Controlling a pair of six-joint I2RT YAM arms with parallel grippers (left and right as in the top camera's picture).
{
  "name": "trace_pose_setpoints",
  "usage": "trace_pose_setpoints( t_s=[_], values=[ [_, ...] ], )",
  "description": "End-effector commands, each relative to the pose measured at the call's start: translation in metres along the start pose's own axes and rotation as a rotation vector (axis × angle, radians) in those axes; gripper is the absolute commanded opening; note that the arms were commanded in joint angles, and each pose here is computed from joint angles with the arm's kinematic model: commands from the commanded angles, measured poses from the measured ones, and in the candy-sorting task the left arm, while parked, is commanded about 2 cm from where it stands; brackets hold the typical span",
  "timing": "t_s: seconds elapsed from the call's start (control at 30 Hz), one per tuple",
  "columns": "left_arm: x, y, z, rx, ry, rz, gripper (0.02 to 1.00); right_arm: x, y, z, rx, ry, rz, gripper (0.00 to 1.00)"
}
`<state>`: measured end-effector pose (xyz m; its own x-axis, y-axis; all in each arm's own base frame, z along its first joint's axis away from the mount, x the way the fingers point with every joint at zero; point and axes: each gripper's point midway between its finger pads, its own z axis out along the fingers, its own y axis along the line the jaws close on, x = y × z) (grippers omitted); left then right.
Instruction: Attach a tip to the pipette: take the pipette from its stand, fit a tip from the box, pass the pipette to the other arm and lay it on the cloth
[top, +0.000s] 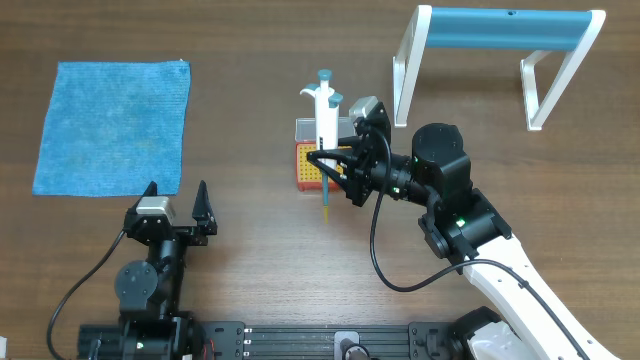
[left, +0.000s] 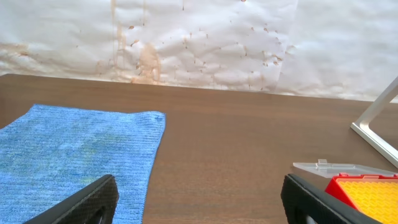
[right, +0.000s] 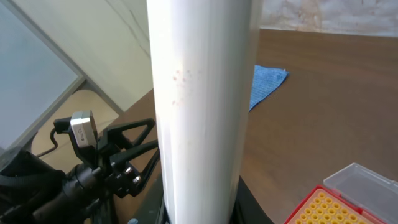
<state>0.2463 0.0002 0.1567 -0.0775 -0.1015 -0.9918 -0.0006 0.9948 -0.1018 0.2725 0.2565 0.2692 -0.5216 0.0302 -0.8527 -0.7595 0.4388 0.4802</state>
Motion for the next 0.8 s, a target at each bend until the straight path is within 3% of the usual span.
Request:
trace_pose_setpoints(
  t_s=[0.03, 0.1, 0.2, 0.27, 0.33, 0.47, 0.53, 0.6, 0.8],
  values=[
    [0.001, -0.001, 0.0, 0.009, 0.001, 0.016, 0.853, -0.011, 0.005, -0.003, -0.013, -0.023, 0.027, 0.075],
    [-0.002, -0.004, 0.0, 0.024, -0.01, -0.028, 0.851, -0.012, 0.006, -0.002, -0.015, -0.025, 0.024, 0.075],
    [-0.008, -0.031, -0.003, 0.185, 0.012, -0.467, 0.851, -0.012, 0.006, -0.003, -0.016, -0.028, 0.027, 0.077],
    [-0.001, -0.049, -0.007, 0.269, 0.132, -0.882, 0.853, -0.012, 0.006, -0.003, -0.016, -0.027, 0.027, 0.075],
    [0.0, -0.059, -0.01, 0.307, 0.196, -1.082, 0.853, -0.012, 0.006, -0.003, -0.016, -0.027, 0.041, 0.075],
    [-0.006, -0.044, -0.006, 0.238, 0.134, -1.153, 0.853, -0.012, 0.006, -0.003, -0.017, -0.026, 0.076, 0.075],
    [-0.013, -0.042, -0.006, 0.243, 0.118, -1.284, 0.853, -0.011, 0.006, -0.002, -0.016, -0.023, 0.122, 0.075],
    [-0.03, -0.046, -0.008, 0.299, 0.072, -1.293, 0.851, -0.01, 0.005, -0.002, -0.015, -0.017, 0.169, 0.075],
    [-0.077, -0.065, -0.021, 0.516, -0.014, -1.255, 0.851, -0.001, 0.015, -0.002, -0.074, 0.03, 0.183, 0.077]
  ],
)
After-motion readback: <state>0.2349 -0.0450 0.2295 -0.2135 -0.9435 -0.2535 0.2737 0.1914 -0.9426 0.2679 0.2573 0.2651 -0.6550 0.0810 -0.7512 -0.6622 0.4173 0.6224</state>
